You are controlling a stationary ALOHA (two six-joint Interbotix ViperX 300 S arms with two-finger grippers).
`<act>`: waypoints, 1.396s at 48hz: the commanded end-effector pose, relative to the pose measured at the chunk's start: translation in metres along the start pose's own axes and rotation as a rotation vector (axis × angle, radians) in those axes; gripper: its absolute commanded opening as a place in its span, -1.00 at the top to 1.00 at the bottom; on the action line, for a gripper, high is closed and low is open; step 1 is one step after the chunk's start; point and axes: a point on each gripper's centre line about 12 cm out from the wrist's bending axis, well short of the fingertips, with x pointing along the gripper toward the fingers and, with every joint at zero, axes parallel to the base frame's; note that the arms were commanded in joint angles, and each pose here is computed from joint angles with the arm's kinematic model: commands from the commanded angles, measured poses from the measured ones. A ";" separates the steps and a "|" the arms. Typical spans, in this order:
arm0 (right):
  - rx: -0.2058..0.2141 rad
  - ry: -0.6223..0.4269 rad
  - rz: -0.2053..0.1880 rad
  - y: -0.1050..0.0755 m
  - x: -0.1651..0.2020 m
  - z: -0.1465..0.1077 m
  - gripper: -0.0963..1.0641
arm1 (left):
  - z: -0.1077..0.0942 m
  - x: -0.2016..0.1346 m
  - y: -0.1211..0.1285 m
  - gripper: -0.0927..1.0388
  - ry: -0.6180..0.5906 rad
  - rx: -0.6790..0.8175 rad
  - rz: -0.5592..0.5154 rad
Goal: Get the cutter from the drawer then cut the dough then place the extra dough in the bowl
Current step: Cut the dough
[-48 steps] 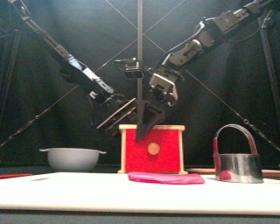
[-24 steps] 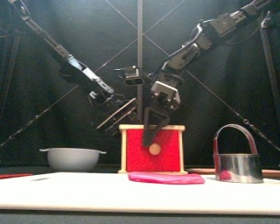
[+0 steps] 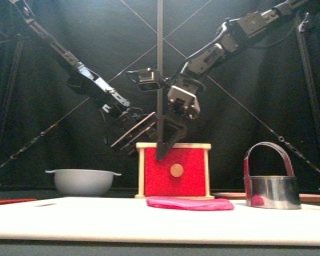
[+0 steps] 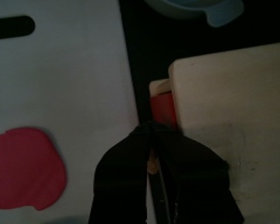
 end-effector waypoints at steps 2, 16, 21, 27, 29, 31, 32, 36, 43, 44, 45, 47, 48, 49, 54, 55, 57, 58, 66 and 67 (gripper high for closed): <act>-0.017 -0.074 0.011 0.009 -0.024 0.025 -0.01 | 0.018 -0.017 -0.018 -0.62 -0.070 0.013 -0.054; -0.070 -0.071 0.023 0.028 -0.051 0.031 -0.01 | 0.027 -0.038 -0.026 -0.62 -0.148 0.039 -0.094; -0.077 -0.064 0.022 0.031 -0.069 0.028 -0.01 | 0.028 -0.049 -0.026 -0.62 -0.184 0.059 -0.107; -0.080 -0.059 0.030 0.035 -0.090 0.021 -0.02 | 0.028 -0.069 -0.027 -0.62 -0.251 0.085 -0.136; -0.086 -0.057 0.035 0.038 -0.095 0.017 -0.03 | 0.028 -0.075 -0.026 -0.62 -0.273 0.087 -0.144; -0.094 -0.053 0.040 0.041 -0.098 0.012 -0.03 | 0.026 -0.081 -0.023 -0.62 -0.294 0.091 -0.150; -0.096 -0.050 0.043 0.043 -0.100 0.010 -0.03 | 0.024 -0.084 -0.022 -0.62 -0.299 0.093 -0.152; -0.093 -0.023 0.046 0.047 -0.103 -0.004 -0.04 | 0.009 -0.093 -0.020 -0.62 -0.306 0.120 -0.166; -0.013 0.034 0.026 0.044 -0.109 -0.027 -0.10 | -0.023 -0.112 -0.021 -0.62 -0.333 0.178 -0.224; -0.003 0.035 0.024 0.044 -0.112 -0.029 -0.12 | -0.027 -0.115 -0.021 -0.62 -0.341 0.184 -0.234; 0.004 0.038 0.021 0.045 -0.114 -0.031 -0.14 | -0.031 -0.118 -0.021 -0.62 -0.348 0.192 -0.245; 0.017 0.036 0.022 0.048 -0.117 -0.035 -0.19 | -0.038 -0.125 -0.021 -0.62 -0.365 0.201 -0.268; 0.022 0.032 0.023 0.049 -0.120 -0.037 -0.21 | -0.042 -0.129 -0.021 -0.62 -0.373 0.207 -0.281; 0.024 0.029 0.024 0.052 -0.122 -0.039 -0.25 | -0.045 -0.133 -0.020 -0.62 -0.384 0.209 -0.294; 0.036 0.023 0.042 0.063 -0.129 -0.048 -0.37 | -0.063 -0.151 -0.017 -0.62 -0.426 0.229 -0.356; 0.037 0.025 0.047 0.066 -0.129 -0.051 -0.38 | -0.067 -0.153 -0.016 -0.62 -0.428 0.236 -0.364; 0.046 0.029 0.056 0.070 -0.130 -0.054 -0.42 | -0.074 -0.158 -0.016 -0.62 -0.431 0.250 -0.384; 0.051 0.031 0.062 0.073 -0.130 -0.057 -0.44 | -0.077 -0.160 -0.015 -0.62 -0.432 0.259 -0.392; 0.053 0.015 0.106 0.096 -0.133 -0.064 -0.51 | -0.105 -0.175 -0.015 -0.62 -0.402 0.361 -0.460; 0.051 0.009 0.114 0.099 -0.134 -0.066 -0.52 | -0.109 -0.176 -0.016 -0.62 -0.396 0.373 -0.469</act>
